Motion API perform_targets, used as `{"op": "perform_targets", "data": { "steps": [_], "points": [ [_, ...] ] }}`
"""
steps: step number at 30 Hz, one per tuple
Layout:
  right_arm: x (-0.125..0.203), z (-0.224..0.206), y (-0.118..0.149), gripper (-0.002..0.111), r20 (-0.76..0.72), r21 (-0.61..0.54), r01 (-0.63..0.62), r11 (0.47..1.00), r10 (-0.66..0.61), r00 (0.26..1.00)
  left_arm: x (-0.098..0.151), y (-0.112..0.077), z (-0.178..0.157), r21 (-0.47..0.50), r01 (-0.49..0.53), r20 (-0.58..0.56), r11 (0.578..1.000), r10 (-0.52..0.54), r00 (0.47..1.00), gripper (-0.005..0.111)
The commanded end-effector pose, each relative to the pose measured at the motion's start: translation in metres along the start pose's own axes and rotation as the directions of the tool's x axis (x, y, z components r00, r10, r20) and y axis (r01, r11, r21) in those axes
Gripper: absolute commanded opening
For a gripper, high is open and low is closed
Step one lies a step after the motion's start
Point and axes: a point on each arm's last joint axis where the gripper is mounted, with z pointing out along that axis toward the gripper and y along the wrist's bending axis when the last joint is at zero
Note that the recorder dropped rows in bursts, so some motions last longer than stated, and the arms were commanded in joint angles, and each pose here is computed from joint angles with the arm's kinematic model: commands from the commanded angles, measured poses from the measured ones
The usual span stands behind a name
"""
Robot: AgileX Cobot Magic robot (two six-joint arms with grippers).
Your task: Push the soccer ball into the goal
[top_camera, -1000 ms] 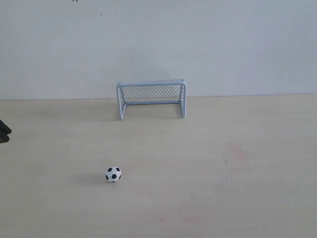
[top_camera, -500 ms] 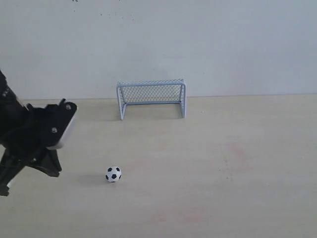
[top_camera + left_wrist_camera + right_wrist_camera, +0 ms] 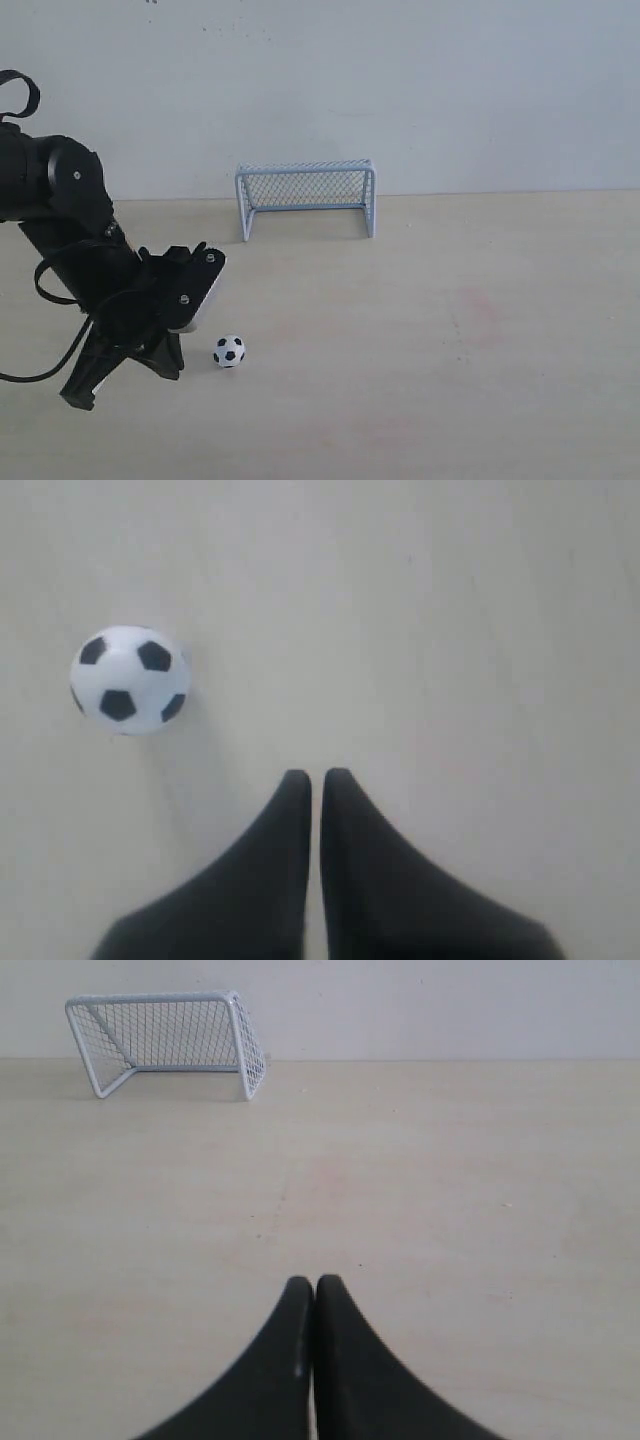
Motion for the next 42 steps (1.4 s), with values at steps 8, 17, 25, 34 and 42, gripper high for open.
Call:
{"op": "perform_targets", "data": {
  "steps": [8, 17, 25, 34, 42],
  "points": [
    [0.000, 0.000, 0.000, 0.000, 0.003, 0.003, 0.001, 1.000, -0.001, 1.000, -0.010, 0.007, 0.013, -0.044, -0.015, 0.074, 0.999, 0.019, 0.997, 0.004],
    [0.000, 0.000, 0.000, 0.000, 0.003, 0.003, 0.001, 1.000, -0.001, 1.000, -0.008, 0.008, 0.028, -0.012, -0.027, 0.073, 1.000, 0.028, 0.997, 0.004],
    [0.000, 0.000, 0.000, 0.000, 0.003, 0.003, 0.001, 1.000, -0.001, 1.000, -0.018, 0.010, 0.033, -0.047, -0.077, 0.074, 0.996, 0.081, 0.994, 0.004],
    [0.000, 0.000, 0.000, 0.000, 0.003, 0.003, 0.001, 1.000, -0.001, 1.000, -0.017, 0.009, 0.039, -0.032, -0.142, 0.016, 0.989, 0.142, 0.990, 0.004],
    [0.000, 0.000, 0.000, 0.000, 0.003, 0.003, 0.001, 1.000, -0.001, 1.000, -0.015, 0.012, 0.039, -0.057, -0.126, -0.014, 0.990, 0.125, 0.992, 0.004]
  ]
}}
